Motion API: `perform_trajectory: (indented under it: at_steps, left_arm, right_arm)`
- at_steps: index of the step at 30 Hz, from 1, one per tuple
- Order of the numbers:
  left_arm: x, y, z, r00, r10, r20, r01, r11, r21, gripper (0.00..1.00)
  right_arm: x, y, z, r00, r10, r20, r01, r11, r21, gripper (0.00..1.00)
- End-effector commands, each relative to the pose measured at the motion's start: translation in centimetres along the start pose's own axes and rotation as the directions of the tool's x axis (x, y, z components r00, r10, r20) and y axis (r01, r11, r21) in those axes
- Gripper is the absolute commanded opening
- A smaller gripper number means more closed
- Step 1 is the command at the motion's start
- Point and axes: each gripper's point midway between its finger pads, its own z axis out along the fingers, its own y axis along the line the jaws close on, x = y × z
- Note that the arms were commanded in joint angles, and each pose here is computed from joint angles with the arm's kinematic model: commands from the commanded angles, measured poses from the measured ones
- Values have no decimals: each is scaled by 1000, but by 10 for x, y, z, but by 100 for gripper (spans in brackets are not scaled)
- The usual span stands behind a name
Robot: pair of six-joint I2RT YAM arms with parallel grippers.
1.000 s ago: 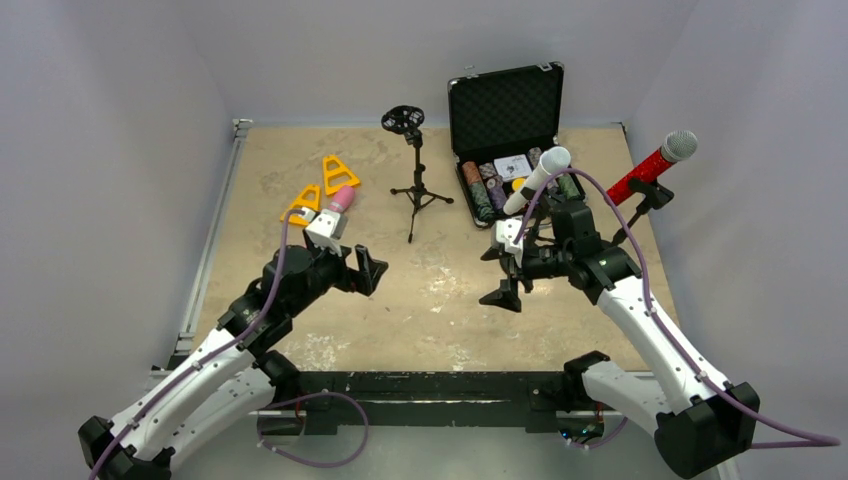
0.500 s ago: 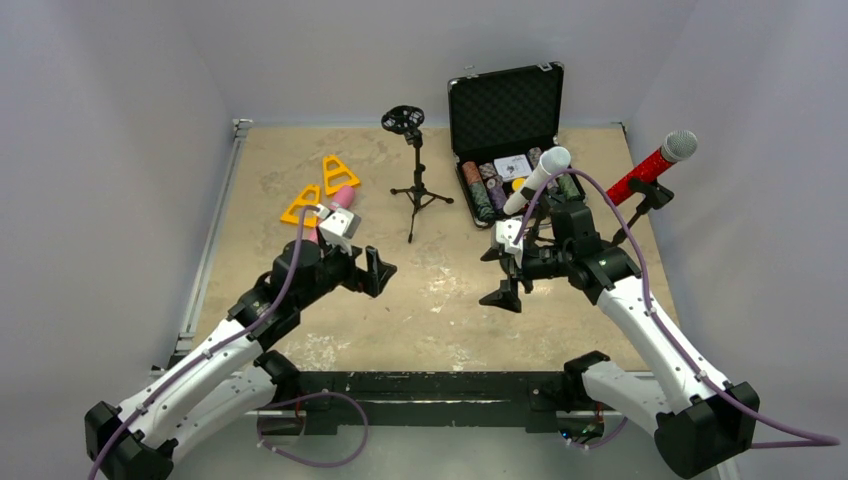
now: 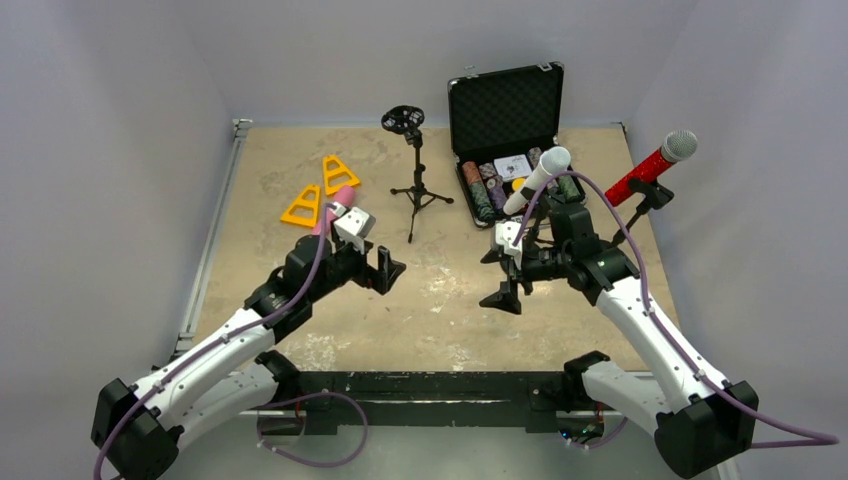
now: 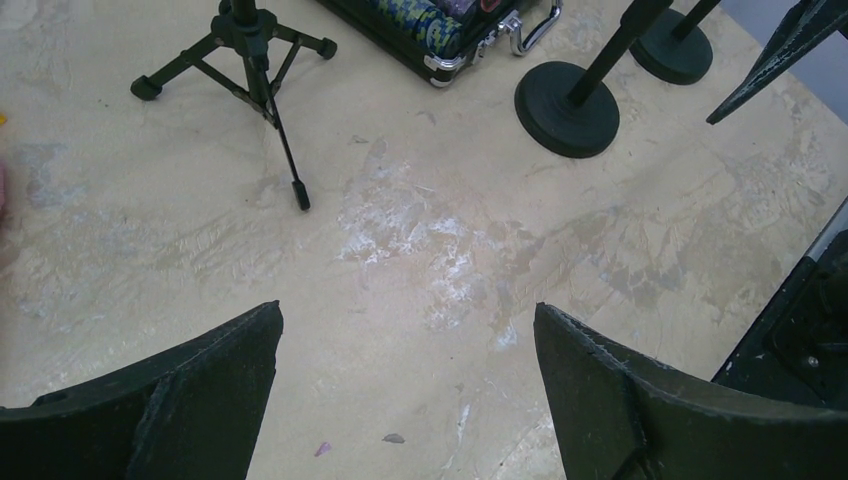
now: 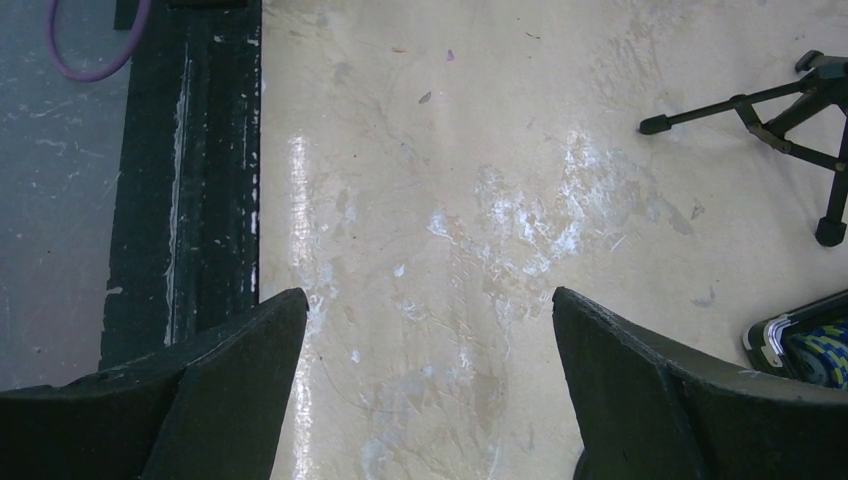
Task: Attach the microphones to the stand
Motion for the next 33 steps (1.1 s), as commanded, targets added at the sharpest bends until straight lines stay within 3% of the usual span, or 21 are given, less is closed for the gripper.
perform_trajectory:
  at_steps: [1, 14, 23, 28, 33]
  left_arm:
    - [-21, -3, 7, 994, 60, 90, -62, 998, 27, 100]
    - [-27, 12, 23, 983, 54, 173, -51, 999, -19, 100]
    - [-63, 14, 53, 967, 52, 249, -52, 999, -4, 100]
    - [-100, 26, 75, 929, 103, 357, -92, 995, -48, 99]
    - [-127, 44, 106, 929, 107, 354, -91, 994, -61, 91]
  right_arm:
    - [-7, 2, 1, 999, -35, 42, 35, 999, -16, 96]
    - [-4, 2, 2, 998, -34, 45, 35, 999, -24, 96]
    - [-3, 3, 2, 999, -33, 44, 34, 999, -26, 96]
    - [-4, 4, 2, 998, -35, 47, 36, 999, -28, 96]
    - [-5, 4, 1, 998, -37, 51, 39, 999, -26, 96]
